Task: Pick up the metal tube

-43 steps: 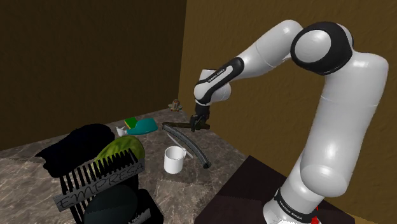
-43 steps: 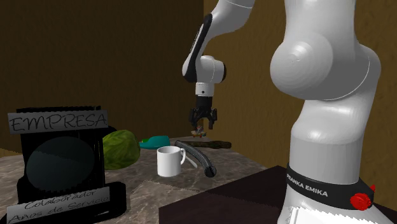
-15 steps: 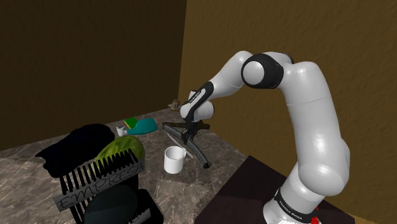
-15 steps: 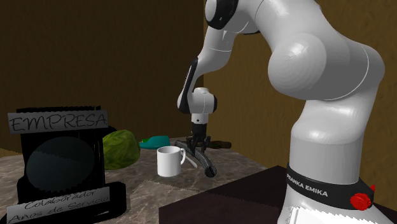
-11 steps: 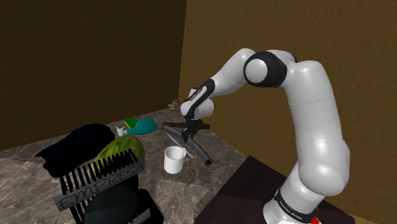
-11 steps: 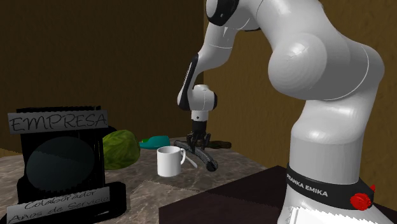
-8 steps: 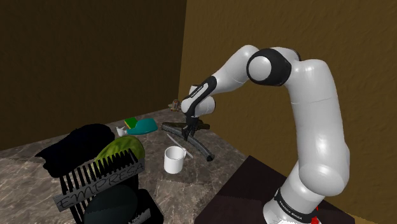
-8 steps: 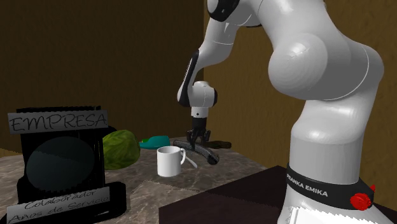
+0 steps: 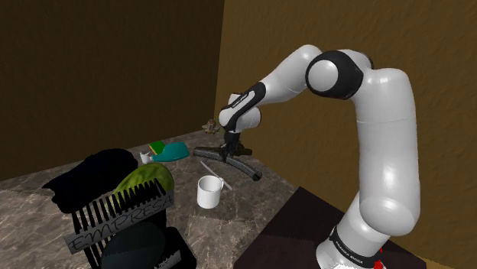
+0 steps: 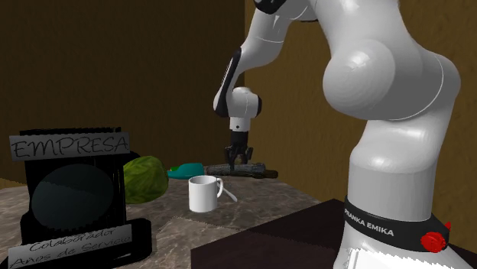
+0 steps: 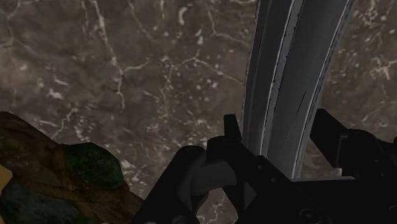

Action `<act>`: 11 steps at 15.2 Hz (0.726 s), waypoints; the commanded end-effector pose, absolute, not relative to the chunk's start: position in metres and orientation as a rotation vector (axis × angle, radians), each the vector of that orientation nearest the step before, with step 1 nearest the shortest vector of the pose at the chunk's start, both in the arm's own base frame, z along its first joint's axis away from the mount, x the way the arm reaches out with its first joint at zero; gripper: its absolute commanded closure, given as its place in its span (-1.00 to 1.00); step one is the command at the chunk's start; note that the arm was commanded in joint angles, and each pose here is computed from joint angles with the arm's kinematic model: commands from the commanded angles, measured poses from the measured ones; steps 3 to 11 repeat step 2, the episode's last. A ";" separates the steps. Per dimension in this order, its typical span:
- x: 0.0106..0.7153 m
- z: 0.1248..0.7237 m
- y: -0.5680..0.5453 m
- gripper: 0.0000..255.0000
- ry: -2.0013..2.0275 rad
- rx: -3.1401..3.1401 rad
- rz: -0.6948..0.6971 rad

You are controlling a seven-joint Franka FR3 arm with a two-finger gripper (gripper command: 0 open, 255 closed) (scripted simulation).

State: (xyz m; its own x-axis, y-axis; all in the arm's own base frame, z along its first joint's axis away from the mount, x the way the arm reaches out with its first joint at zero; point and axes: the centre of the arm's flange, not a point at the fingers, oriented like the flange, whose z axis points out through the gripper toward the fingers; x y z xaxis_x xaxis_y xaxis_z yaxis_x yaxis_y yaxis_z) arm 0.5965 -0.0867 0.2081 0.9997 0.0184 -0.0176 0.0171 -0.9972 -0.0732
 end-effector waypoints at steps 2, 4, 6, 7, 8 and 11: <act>0.596 0.214 -0.087 1.00 -0.027 -3.068 0.027; 0.596 0.214 -0.087 1.00 -0.027 -3.068 0.027; 0.596 0.214 -0.087 1.00 -0.027 -3.068 0.027; 0.596 0.214 -0.087 1.00 -0.027 -3.068 0.027; 0.596 0.214 -0.087 1.00 -0.027 -3.068 0.027; 0.596 0.214 -0.087 1.00 -0.027 -3.068 0.027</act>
